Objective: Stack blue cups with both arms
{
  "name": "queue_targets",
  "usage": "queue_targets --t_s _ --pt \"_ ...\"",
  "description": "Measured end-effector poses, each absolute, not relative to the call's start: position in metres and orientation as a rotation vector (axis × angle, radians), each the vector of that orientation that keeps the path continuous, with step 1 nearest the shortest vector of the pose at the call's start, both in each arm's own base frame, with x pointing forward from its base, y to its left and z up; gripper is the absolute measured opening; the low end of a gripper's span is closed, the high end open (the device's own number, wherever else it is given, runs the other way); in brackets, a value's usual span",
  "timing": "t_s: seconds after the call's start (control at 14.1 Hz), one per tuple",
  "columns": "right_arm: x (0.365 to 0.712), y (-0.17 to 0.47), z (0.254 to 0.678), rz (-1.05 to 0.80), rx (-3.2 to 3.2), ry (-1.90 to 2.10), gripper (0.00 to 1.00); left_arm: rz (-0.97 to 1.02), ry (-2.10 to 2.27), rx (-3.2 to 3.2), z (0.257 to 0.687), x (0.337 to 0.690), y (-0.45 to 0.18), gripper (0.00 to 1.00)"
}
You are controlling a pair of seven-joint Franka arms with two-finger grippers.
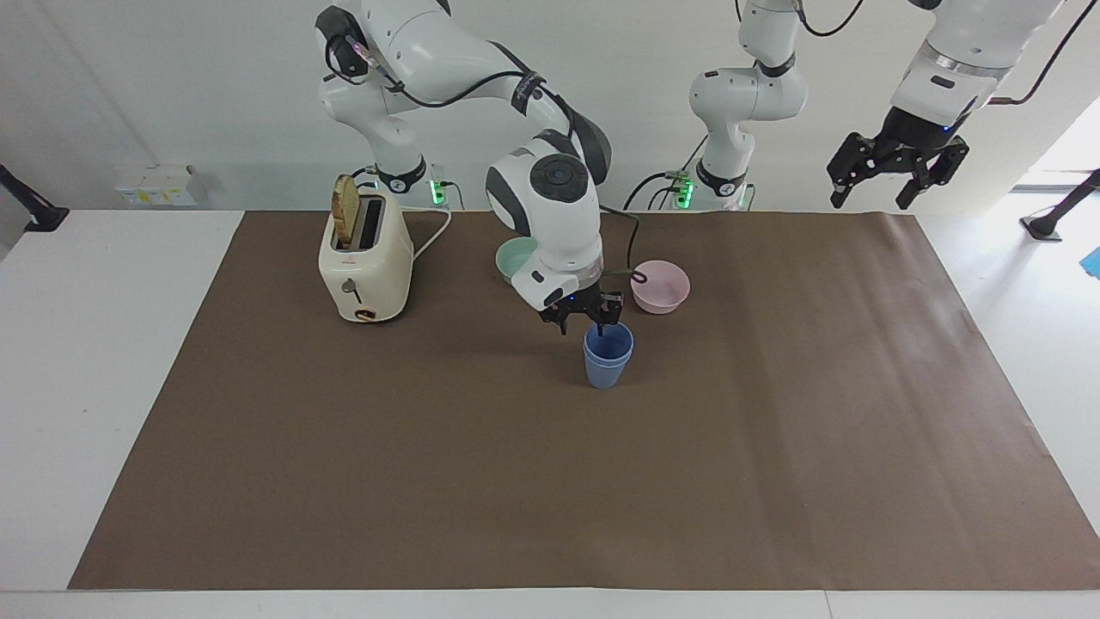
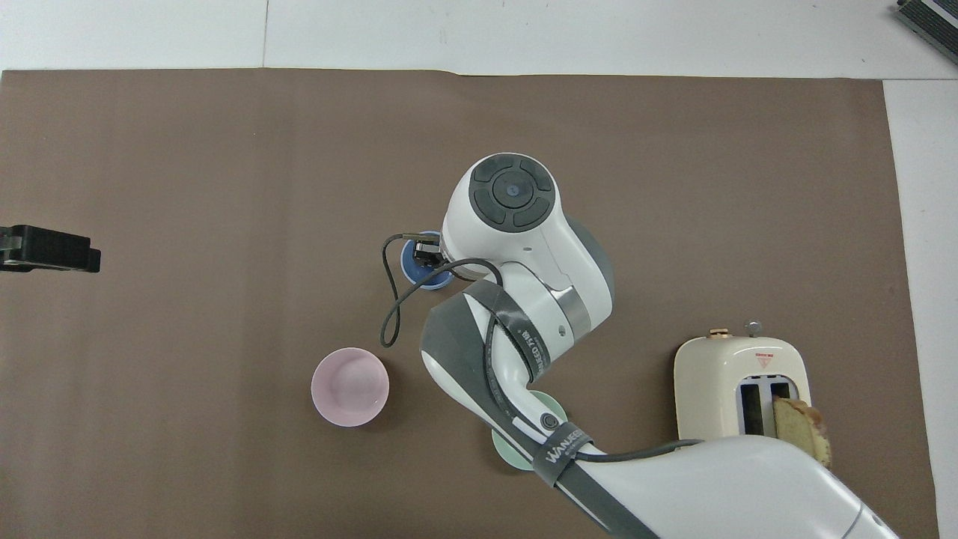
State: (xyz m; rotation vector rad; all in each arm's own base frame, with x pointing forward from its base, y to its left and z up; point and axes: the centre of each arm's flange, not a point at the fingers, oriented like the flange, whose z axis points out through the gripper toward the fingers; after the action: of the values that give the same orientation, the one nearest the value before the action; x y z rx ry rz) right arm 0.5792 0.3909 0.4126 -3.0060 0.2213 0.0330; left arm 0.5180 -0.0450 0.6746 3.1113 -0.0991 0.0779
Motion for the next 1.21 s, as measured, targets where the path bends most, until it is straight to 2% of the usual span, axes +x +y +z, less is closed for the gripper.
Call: queue_targets --t_s 0.14,0.21,0.36,0.57,0.92,1.21 --pt "0.580 0.389 0.413 0.018 -3.031 0.208 0.96 0.078 -0.099 3.111 0.675 0.518 -0.045 1.00" --pt "0.580 0.385 0.415 0.028 -3.050 0.207 1.00 0.078 -0.099 3.111 0.675 0.518 -0.045 1.00" --pt "0.589 0.362 0.429 0.038 -3.087 0.229 1.00 0.078 -0.099 3.111 0.675 0.518 -0.045 1.00" --pt "0.603 0.295 0.485 0.038 -3.120 0.177 1.00 0.078 -0.099 3.111 0.675 0.518 -0.045 1.00" --pt "0.600 0.213 0.554 0.011 -3.152 0.026 1.00 0.078 -0.099 3.111 0.675 0.518 -0.045 1.00" --pt "0.593 0.123 0.611 -0.056 -3.166 -0.108 1.00 0.078 -0.099 3.111 0.675 0.518 -0.045 1.00"
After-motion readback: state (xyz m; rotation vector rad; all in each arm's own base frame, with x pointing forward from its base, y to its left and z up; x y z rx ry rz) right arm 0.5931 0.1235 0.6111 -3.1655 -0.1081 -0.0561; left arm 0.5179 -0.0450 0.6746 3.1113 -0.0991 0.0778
